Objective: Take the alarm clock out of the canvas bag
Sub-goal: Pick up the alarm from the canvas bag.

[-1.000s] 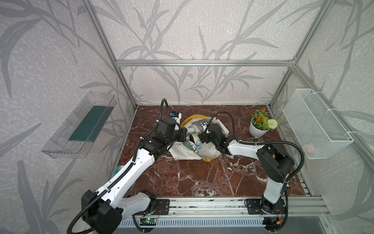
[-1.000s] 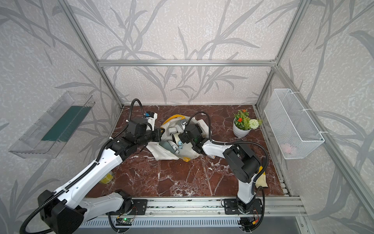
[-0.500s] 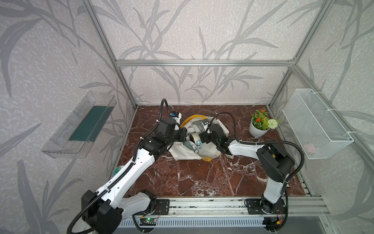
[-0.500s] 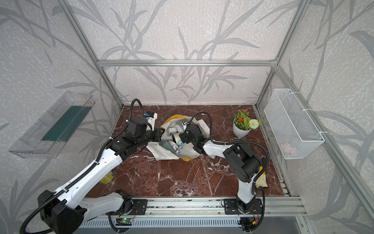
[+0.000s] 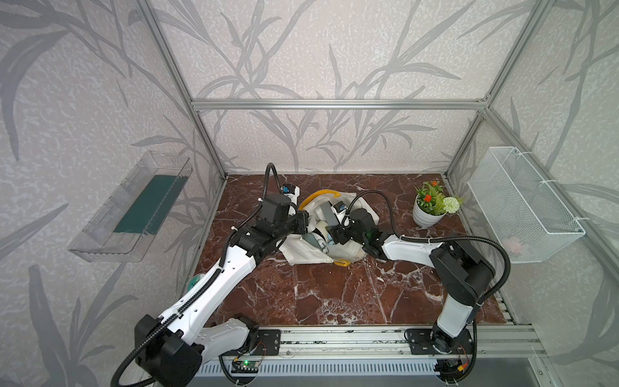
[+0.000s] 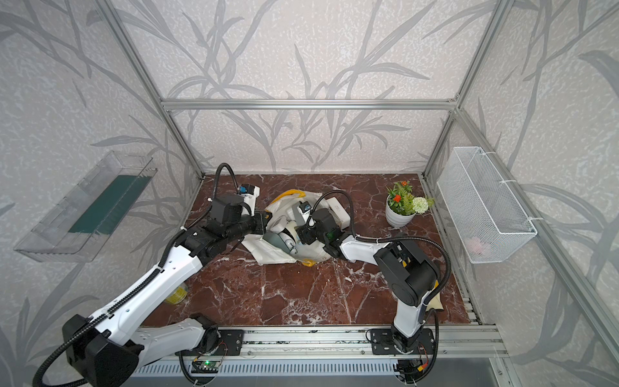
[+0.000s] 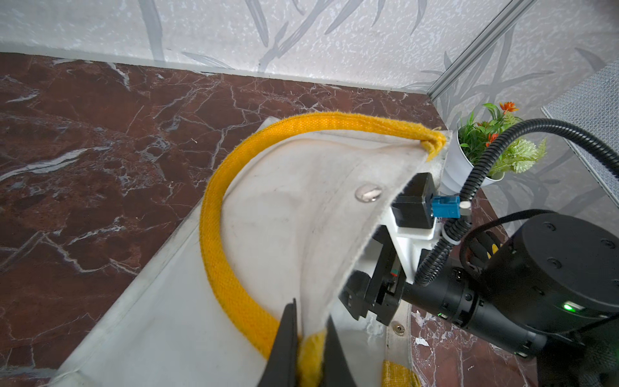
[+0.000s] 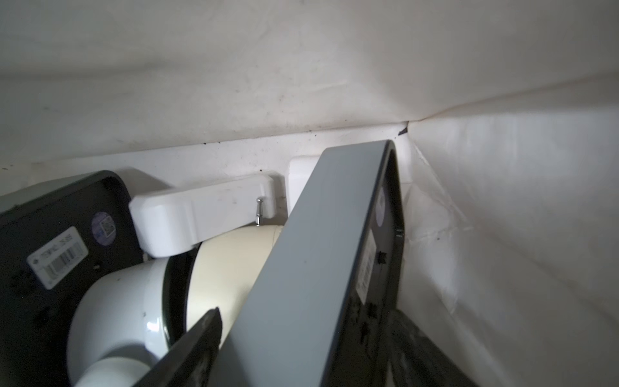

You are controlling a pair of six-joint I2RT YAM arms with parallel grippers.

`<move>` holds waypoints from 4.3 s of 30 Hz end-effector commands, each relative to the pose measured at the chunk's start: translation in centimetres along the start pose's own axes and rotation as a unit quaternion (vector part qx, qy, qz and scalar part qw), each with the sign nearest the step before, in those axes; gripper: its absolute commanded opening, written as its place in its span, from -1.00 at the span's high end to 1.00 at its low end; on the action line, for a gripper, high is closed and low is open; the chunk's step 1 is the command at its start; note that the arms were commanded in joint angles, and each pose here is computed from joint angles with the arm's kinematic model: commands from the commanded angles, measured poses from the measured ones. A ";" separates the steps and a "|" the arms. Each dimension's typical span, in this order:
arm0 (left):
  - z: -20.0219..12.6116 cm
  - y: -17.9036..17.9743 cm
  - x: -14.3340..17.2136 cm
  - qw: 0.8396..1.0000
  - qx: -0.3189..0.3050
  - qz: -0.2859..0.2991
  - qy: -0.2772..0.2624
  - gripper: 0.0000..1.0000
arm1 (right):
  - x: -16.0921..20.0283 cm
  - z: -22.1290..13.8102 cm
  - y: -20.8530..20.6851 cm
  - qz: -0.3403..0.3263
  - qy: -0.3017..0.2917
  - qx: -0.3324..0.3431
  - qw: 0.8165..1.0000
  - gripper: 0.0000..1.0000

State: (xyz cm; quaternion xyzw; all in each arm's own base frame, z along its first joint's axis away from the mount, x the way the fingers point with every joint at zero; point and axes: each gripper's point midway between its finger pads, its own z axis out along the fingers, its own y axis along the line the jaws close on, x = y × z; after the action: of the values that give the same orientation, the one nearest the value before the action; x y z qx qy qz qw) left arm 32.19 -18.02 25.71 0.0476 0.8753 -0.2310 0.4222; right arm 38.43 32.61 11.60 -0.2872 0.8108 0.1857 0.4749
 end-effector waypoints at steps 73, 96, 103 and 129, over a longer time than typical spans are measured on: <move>-4.2 7.9 -0.9 0.987 -0.145 -0.052 -0.040 1.00 | -5.0 -6.3 3.6 0.012 -0.002 -0.007 1.000 0.53; -7.4 11.4 -0.2 0.977 -0.194 -0.073 -0.051 1.00 | -6.4 -6.7 7.7 0.006 -0.017 -0.050 0.999 0.55; -8.4 12.3 0.1 0.972 -0.213 -0.075 -0.057 1.00 | -7.1 -7.7 7.9 0.006 -0.024 -0.055 0.998 0.55; -8.8 13.7 0.3 0.966 -0.234 -0.101 -0.049 1.00 | -13.3 -16.8 7.4 -0.005 -0.137 -0.081 0.987 0.55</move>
State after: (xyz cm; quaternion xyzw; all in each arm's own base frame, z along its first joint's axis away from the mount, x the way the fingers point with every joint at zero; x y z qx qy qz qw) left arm 29.82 -2.94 25.30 -0.1332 0.8825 -0.0791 0.4441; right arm 27.62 33.11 27.69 -0.3106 0.7549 0.2711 0.5101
